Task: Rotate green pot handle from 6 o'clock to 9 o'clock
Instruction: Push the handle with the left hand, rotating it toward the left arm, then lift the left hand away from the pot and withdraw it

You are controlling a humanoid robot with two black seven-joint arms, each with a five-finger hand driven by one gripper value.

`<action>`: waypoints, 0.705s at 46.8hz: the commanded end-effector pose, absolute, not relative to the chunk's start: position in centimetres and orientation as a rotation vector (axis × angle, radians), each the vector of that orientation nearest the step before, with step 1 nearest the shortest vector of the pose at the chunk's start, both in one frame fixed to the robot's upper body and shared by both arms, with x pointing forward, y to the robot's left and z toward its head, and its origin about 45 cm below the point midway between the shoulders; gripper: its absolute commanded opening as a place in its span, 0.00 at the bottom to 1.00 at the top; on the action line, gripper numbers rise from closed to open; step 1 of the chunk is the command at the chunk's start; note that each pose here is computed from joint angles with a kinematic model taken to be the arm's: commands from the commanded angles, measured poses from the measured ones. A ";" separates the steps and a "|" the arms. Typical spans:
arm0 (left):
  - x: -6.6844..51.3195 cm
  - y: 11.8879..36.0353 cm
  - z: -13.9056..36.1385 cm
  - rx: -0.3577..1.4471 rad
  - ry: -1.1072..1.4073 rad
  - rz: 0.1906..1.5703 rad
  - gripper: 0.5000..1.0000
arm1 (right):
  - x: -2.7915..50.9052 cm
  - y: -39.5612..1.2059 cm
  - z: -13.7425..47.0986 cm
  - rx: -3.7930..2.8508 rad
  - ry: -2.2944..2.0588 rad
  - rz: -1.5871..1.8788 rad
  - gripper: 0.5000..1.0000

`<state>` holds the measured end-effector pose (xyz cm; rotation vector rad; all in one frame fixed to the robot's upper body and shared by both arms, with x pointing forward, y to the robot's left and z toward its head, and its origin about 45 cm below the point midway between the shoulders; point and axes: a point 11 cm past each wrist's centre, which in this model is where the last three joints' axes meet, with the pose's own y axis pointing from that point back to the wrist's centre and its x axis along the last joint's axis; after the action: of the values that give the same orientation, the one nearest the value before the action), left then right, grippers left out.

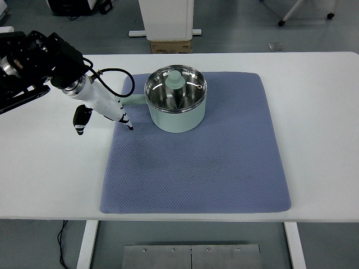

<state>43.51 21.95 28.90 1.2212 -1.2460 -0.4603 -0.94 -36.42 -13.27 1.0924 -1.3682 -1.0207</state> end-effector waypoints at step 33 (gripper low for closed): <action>43.6 19.9 33.9 1.111 -1.182 -0.312 1.00 | -0.9 -36.4 -13.3 1.092 -1.368 -1.021 1.00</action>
<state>43.52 19.67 32.49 1.1105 -1.2050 -0.3440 -0.95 -36.42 -13.27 1.0924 -1.3680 -1.0207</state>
